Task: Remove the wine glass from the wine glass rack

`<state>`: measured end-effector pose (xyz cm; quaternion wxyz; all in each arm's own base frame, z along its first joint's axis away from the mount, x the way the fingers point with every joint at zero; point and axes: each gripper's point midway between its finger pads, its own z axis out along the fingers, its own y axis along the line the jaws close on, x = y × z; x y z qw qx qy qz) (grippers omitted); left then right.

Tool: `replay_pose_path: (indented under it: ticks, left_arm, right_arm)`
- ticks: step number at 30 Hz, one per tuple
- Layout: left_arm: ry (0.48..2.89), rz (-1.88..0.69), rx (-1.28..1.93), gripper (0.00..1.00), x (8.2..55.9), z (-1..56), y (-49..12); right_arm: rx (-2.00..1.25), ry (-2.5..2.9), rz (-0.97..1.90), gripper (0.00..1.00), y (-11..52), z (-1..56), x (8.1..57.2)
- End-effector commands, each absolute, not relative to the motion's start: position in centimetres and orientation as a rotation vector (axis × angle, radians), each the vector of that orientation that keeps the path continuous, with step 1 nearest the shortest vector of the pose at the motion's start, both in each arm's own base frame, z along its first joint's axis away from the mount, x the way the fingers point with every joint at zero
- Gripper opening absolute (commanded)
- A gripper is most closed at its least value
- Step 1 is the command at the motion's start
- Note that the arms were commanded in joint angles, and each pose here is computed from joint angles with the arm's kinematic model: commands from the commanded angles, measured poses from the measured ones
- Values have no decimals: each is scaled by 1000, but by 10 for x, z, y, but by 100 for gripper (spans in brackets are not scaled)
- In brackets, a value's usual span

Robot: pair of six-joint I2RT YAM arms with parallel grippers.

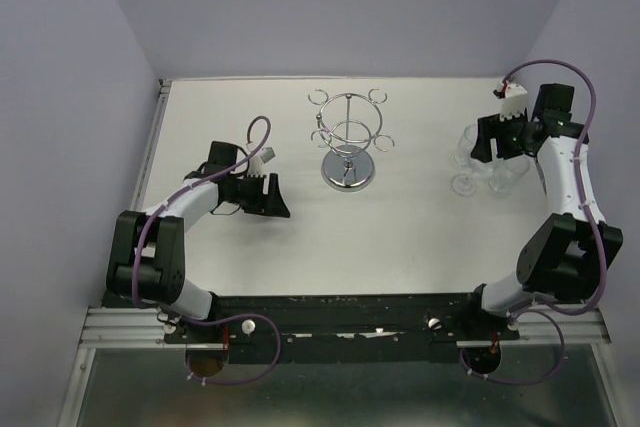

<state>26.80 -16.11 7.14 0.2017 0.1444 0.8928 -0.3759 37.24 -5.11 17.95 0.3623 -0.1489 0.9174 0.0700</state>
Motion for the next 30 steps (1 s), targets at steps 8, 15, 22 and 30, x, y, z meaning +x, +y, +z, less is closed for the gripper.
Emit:
replay_pose_path:
  ticks: [8,15,22,30]
  left_arm:
    - [2476,-1030,396,73,277,72,-159]
    - [2475,-1027,395,73,275,71,-159]
    - [2468,-1021,394,73,274,72,-158]
    - [2447,-1051,421,73,272,76,-161]
  right_arm:
    - [-327,2388,122,62,-83,188,392]
    - [-313,2403,160,63,-82,180,392]
    - [-301,2430,173,73,-81,173,387]
    - [-241,2371,119,100,-84,205,389]
